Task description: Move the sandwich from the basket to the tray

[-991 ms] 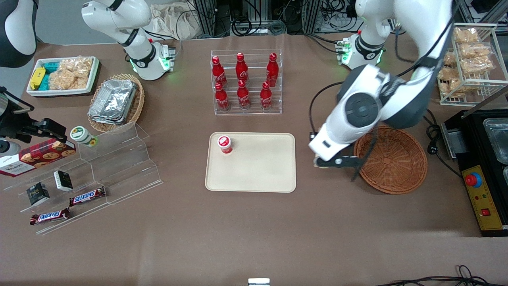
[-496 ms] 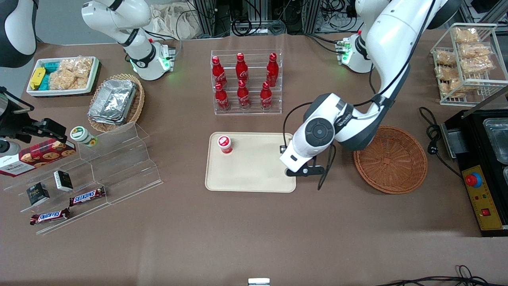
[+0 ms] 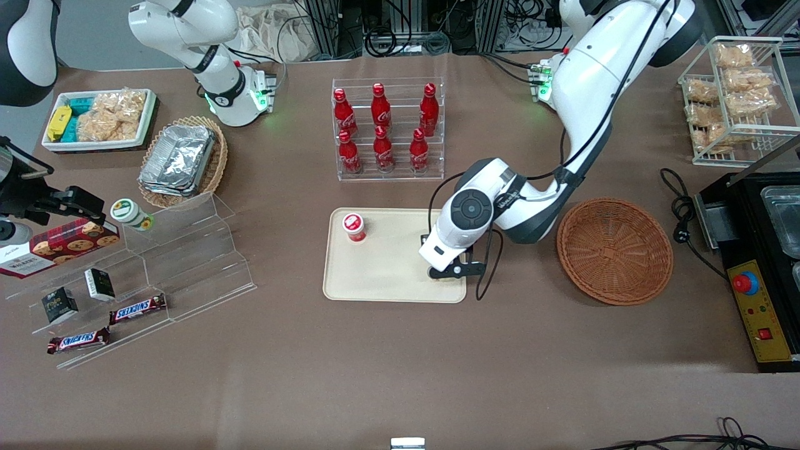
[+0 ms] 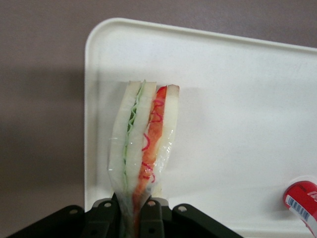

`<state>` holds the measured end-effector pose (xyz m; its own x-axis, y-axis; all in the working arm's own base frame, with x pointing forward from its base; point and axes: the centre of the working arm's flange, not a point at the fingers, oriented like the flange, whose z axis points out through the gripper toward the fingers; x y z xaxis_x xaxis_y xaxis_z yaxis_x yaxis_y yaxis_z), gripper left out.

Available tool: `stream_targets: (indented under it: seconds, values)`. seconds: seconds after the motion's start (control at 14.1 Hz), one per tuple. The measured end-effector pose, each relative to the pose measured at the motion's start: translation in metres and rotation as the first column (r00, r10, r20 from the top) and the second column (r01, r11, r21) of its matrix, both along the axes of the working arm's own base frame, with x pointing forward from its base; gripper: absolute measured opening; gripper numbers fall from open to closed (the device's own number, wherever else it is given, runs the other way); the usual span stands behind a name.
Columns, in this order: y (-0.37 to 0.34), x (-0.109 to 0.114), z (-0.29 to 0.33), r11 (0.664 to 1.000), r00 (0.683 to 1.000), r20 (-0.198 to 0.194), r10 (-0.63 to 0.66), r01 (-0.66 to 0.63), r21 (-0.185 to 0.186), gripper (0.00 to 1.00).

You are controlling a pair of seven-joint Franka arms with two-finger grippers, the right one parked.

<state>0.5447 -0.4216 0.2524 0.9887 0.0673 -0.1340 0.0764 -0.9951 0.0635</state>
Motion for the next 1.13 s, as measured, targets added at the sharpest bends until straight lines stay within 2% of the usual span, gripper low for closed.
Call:
stream_targets:
  seconds: [0.14,0.28,0.42,0.64,0.78,0.85,0.99,1.13]
  values:
    - [-0.005,-0.002,-0.002,1.000,1.000,0.024,-0.019,0.019,0.024,0.31]
    - [-0.005,0.000,0.002,0.999,0.999,0.040,-0.020,0.019,0.026,0.51]
    - [-0.004,0.006,0.015,1.000,0.998,0.054,-0.013,0.012,0.025,0.71]
    - [0.018,0.022,0.053,0.998,0.996,0.082,0.020,-0.024,0.051,1.00]
    - [0.060,0.037,0.093,0.993,0.996,0.080,0.041,-0.049,0.105,1.00]
    - [0.086,0.044,0.116,0.993,0.997,0.071,0.034,-0.042,0.108,1.00]
    - [0.135,0.056,0.164,0.998,0.998,0.063,-0.007,0.003,0.066,1.00]
    - [0.189,0.060,0.198,0.997,0.997,0.065,-0.038,0.033,0.067,1.00]
